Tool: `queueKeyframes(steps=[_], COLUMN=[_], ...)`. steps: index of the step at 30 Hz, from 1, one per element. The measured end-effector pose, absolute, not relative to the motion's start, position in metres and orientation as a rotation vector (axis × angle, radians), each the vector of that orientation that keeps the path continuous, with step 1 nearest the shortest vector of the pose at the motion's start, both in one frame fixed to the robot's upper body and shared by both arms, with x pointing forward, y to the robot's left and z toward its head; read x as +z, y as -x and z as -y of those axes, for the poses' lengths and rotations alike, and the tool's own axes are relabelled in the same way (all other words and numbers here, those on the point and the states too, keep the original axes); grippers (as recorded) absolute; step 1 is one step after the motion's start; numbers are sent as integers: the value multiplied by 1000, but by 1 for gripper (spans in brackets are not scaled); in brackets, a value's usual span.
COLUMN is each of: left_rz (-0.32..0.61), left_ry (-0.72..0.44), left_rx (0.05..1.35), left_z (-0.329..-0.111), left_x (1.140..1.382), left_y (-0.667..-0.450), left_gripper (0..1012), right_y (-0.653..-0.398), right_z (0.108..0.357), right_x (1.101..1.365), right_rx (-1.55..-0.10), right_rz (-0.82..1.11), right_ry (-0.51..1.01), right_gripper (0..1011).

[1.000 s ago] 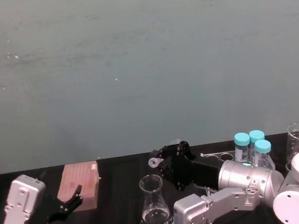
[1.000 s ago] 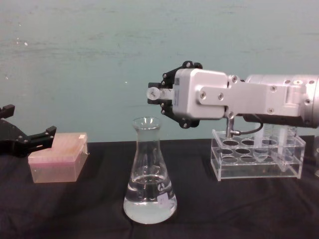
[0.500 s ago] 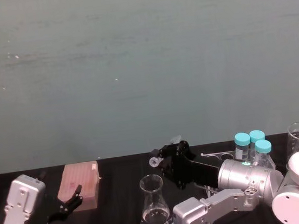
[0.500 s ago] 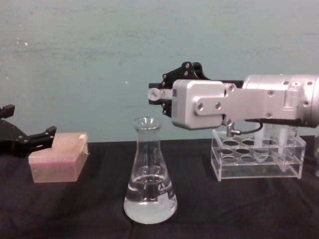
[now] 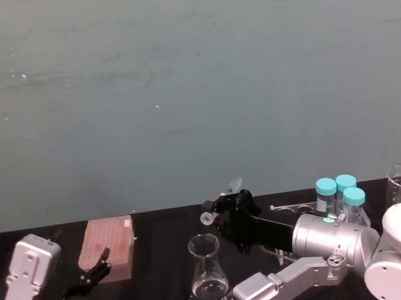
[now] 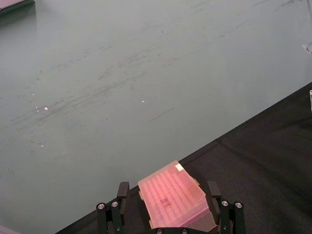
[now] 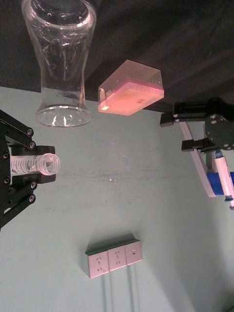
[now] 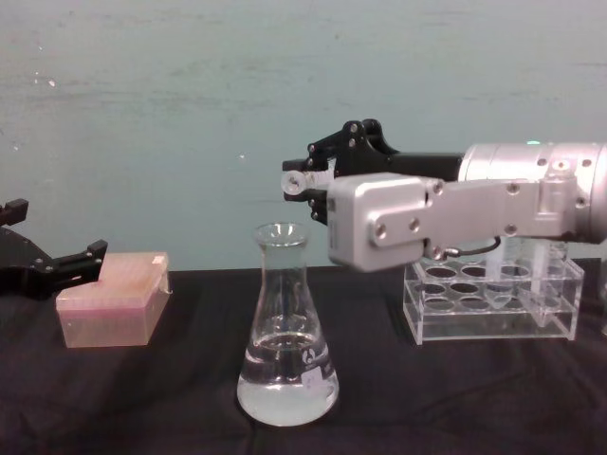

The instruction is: Pour the liquid from the test tube into the beaker using one hand.

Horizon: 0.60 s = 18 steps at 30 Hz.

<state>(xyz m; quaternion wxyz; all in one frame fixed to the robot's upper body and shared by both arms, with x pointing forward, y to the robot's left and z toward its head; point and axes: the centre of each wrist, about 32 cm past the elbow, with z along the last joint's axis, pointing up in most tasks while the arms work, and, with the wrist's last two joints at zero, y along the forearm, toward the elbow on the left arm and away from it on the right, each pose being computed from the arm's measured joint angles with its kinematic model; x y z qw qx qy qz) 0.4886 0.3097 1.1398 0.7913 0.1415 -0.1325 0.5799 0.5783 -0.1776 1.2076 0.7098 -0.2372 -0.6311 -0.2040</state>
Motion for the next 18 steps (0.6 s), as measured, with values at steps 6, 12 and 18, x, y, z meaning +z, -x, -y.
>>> queueKeyframes(steps=[6,12,18], left_rz=[285,285,285], left_ry=[-304,-304,-304], left_rx=[1248,1248,1248], left_z=[-310,-310,-310], left_x=[1140,1140,1140], left_y=[-489,-489,-489], left_gripper=[1000,1000,1000], right_y=[-578,-579,-580], right_z=[179,179,179], right_x=[1206,1206,1205], right_rx=[-446,-440,-436], right_rz=[1430,1453,1469], right_ry=[537,544,548], right_gripper=[199,199,199])
